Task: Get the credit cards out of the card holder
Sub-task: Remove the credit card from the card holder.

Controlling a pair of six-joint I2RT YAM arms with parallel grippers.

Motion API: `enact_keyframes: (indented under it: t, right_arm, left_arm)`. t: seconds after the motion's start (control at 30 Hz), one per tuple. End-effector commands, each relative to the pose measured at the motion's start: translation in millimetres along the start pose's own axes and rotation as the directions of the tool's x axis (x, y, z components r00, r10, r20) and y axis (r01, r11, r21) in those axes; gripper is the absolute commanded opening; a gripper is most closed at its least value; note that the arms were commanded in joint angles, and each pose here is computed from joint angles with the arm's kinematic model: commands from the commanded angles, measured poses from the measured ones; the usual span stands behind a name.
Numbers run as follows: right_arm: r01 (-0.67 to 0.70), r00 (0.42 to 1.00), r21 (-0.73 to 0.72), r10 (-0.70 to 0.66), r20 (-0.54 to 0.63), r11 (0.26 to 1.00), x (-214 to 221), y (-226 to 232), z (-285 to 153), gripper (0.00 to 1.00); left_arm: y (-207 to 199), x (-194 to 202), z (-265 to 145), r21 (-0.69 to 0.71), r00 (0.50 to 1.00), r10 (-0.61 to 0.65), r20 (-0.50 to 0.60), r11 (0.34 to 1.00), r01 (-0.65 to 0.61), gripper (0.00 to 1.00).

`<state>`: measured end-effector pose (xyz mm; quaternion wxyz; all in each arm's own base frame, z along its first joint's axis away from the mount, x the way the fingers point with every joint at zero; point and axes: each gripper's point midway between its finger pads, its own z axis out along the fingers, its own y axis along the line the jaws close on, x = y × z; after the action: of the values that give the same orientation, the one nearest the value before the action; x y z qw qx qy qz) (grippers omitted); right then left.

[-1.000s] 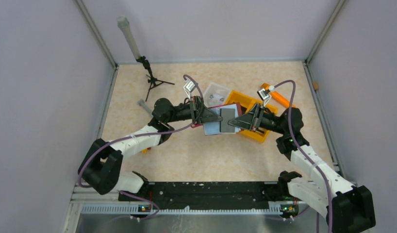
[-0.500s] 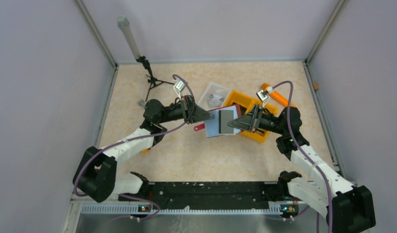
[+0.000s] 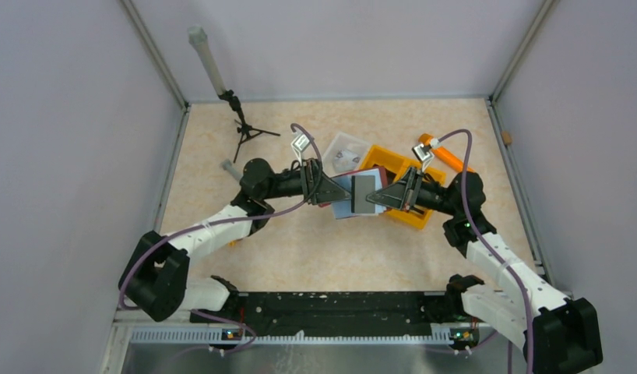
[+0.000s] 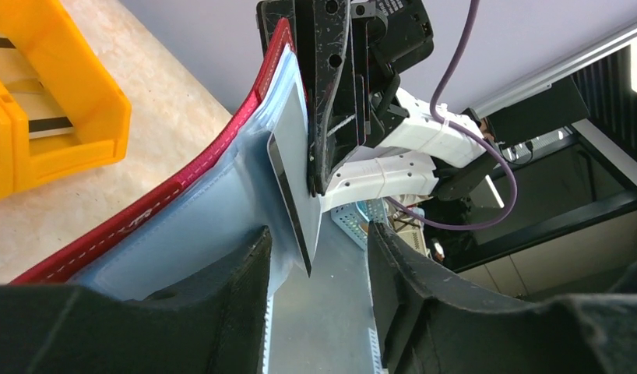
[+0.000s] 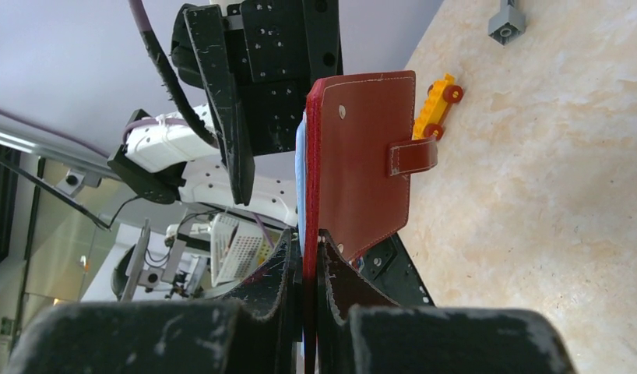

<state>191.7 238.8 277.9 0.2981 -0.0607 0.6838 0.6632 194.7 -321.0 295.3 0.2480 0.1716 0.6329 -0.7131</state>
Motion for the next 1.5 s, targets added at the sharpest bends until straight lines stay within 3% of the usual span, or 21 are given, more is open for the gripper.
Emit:
enact_keyframes:
  t: [0.0,0.3,0.43,0.5,0.57,0.63,1.17,1.47]
  right_arm:
    - [0.066,0.998,-0.049,-0.065,0.020,0.997,-9.2,17.4,0.9,0.00]
    - [0.067,0.998,-0.050,-0.066,0.017,0.996,-8.1,17.5,0.5,0.00]
    - [0.067,0.998,-0.049,-0.066,0.016,0.997,-7.4,16.4,0.2,0.00]
    - [0.068,0.998,-0.050,-0.068,0.015,0.996,-7.3,16.9,0.3,0.00]
    - [0.067,0.998,-0.049,-0.067,0.015,0.997,-7.3,16.7,0.3,0.00]
    - [0.068,0.998,-0.048,-0.067,0.016,0.996,-7.5,16.5,0.3,0.00]
    - [0.084,0.996,-0.015,-0.084,0.028,0.996,-9.4,18.3,-3.1,0.08]
    - [0.092,0.995,-0.023,-0.091,0.034,0.996,-13.1,21.8,-3.3,0.07]
  left_arm:
    - [-15.7,-8.6,12.6,0.044,0.998,0.068,-0.002,0.997,-0.068,0.49]
    - [-16.6,-8.0,20.1,0.060,0.998,0.064,-0.007,0.996,-0.064,0.21]
    - [-15.1,-7.9,21.3,0.060,0.998,0.061,-0.007,0.996,-0.060,0.30]
    - [-14.2,-8.2,21.4,0.059,0.998,0.061,-0.005,0.996,-0.060,0.30]
    - [-12.6,-8.3,21.9,0.056,0.998,0.059,-0.004,0.997,-0.059,0.20]
    - [-11.7,-8.4,22.4,0.054,0.998,0.055,-0.004,0.997,-0.055,0.00]
    - [-9.6,-10.6,-4.3,0.004,0.996,0.078,0.042,0.997,-0.079,0.00]
    - [-7.2,-9.7,-11.8,-0.003,0.996,0.079,0.047,0.997,-0.079,0.00]
